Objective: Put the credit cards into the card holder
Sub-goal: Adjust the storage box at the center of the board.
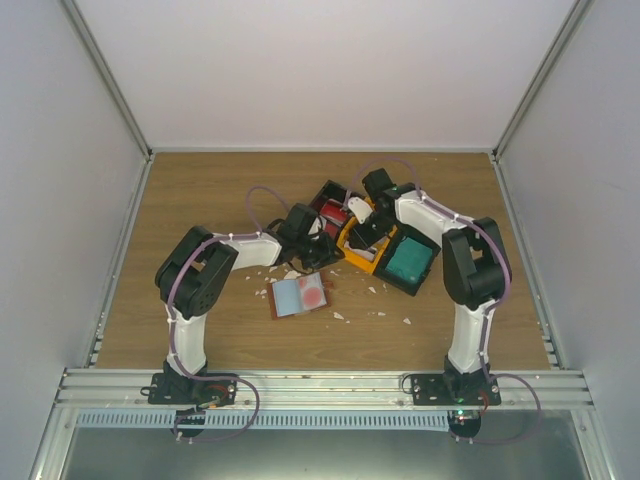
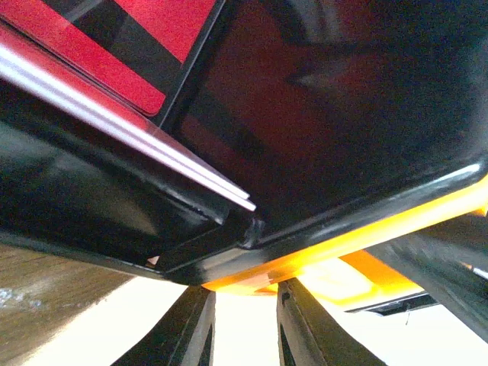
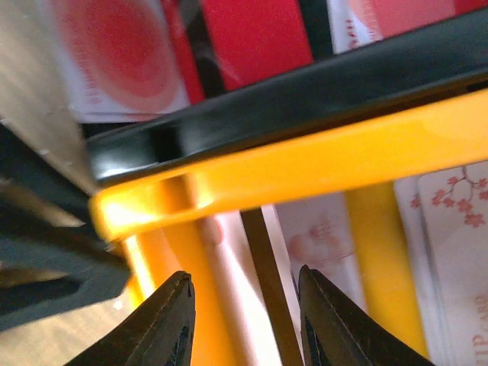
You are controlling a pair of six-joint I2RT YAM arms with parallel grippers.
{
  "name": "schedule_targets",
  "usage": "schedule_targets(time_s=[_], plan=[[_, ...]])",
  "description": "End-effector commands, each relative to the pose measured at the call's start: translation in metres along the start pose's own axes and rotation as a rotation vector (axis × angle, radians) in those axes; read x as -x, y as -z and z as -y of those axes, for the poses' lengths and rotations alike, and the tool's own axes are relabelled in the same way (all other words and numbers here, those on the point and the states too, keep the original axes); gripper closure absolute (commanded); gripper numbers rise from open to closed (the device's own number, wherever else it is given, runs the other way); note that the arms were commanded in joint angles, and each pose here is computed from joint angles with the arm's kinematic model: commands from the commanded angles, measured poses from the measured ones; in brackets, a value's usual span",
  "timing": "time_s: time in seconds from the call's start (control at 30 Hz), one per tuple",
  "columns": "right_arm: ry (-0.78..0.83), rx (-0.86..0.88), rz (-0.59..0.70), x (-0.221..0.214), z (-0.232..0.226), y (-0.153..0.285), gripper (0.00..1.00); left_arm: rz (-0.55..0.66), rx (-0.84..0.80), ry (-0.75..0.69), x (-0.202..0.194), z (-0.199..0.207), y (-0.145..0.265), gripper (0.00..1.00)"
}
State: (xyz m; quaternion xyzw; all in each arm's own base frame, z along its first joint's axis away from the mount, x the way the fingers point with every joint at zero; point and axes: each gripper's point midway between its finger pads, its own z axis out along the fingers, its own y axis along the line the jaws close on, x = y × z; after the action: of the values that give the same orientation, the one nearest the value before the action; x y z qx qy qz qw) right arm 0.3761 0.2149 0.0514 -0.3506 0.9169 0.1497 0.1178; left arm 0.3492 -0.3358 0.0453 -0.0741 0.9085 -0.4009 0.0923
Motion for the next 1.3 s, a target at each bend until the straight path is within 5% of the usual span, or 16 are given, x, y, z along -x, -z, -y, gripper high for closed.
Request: schedule_targets(time_s=[0.0, 0.63, 0.93, 1.27], plan=[[-0.025, 0.145, -0.034, -0.017, -0.040, 0.012, 0.61, 0.072, -0.022, -0.041, 0.021, 0.010, -0.006, 0.75], [-0.019, 0.185, -0.028, -0.027, -0.050, 0.014, 0.64, 0.091, -0.011, -0.053, 0.024, 0.012, 0.000, 0.75], [0.016, -0.029, -0.038, -0.017, -0.023, 0.003, 0.46, 0.116, -0.003, -0.077, 0.028, 0.015, 0.007, 0.75], [0.045, -0.022, -0.110, -0.023, -0.038, -0.015, 0.49, 0.141, 0.015, -0.073, 0.032, 0.007, 0.017, 0.75]])
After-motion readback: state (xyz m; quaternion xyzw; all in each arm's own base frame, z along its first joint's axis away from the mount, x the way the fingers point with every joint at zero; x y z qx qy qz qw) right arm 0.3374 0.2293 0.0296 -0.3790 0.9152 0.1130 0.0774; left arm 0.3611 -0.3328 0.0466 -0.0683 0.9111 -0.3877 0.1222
